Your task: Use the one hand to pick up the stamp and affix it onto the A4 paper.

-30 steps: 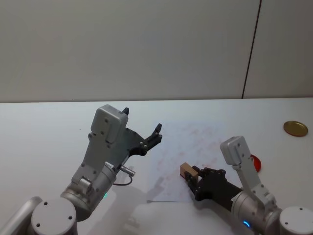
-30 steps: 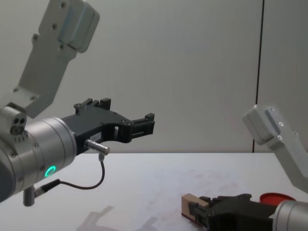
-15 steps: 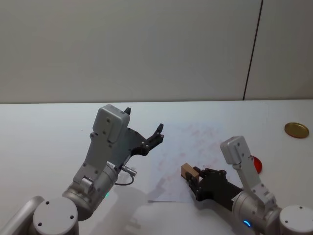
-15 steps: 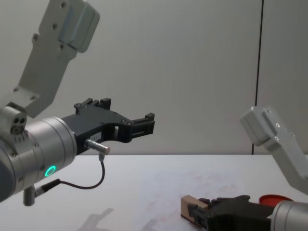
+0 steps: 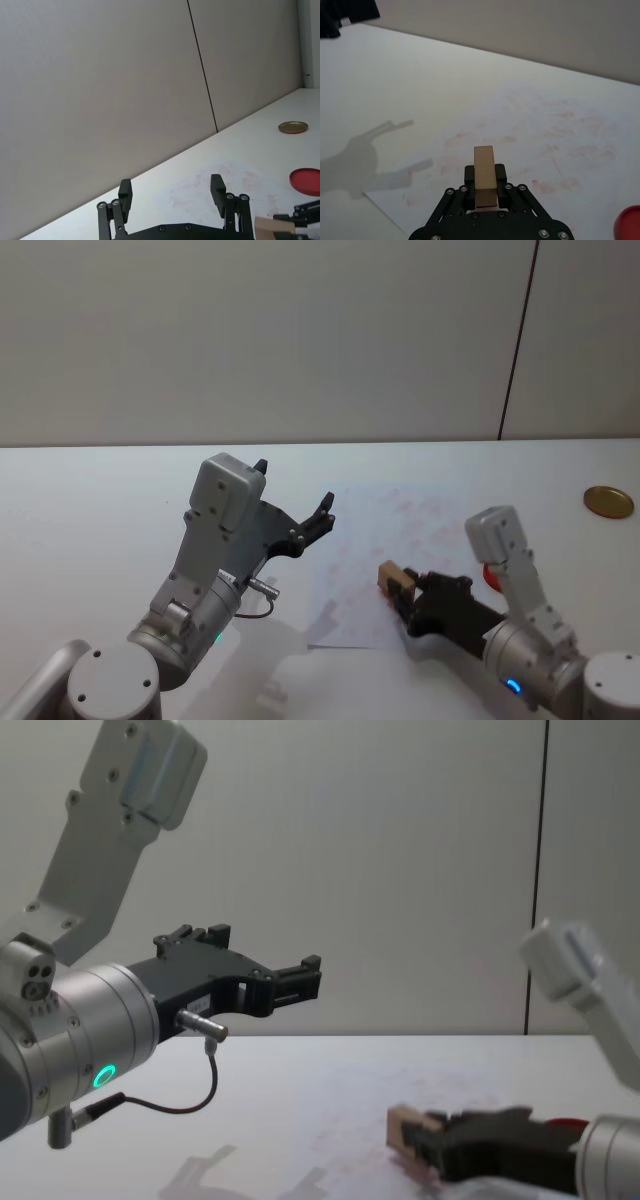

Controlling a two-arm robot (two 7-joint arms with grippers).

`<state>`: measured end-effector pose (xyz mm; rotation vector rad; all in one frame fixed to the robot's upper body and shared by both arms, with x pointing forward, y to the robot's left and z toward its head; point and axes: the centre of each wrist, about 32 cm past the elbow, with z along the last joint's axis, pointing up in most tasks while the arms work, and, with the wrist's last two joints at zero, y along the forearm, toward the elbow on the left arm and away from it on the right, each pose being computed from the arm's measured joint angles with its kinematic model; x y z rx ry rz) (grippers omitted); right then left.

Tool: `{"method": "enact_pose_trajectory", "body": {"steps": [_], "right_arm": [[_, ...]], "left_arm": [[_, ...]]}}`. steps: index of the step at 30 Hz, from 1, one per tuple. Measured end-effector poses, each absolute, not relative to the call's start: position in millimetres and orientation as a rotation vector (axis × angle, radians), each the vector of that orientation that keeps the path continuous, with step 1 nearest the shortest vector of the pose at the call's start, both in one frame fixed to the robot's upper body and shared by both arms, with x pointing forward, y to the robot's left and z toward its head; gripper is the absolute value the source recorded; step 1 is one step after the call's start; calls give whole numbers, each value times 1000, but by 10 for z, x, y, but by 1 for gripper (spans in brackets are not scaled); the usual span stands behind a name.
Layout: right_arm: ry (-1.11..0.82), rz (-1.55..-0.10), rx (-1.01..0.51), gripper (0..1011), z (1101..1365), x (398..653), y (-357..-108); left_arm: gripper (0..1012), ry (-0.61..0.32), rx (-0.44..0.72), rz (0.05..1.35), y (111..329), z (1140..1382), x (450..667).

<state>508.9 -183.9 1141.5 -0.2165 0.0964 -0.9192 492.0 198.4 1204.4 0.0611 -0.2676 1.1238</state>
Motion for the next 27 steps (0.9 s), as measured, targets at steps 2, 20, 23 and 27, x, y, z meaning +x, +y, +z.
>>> {"method": "enact_pose_trajectory", "body": {"steps": [2, 20, 23, 27], "right_arm": [[91, -925, -201, 219, 11443, 5091, -1853], [31, -1047, -115, 219, 11683, 5105, -2197], [26, -1066, -120, 219, 11690, 5107, -2257], [19, -1100, -133, 219, 11696, 5108, -2371]], "left_arm": [[993, -268, 61, 1124, 1984, 12044, 4920], [993, -268, 61, 1124, 1984, 12044, 4920], [993, -268, 61, 1124, 1984, 12044, 4920], [993, -268, 61, 1124, 1984, 12044, 4920]]}}
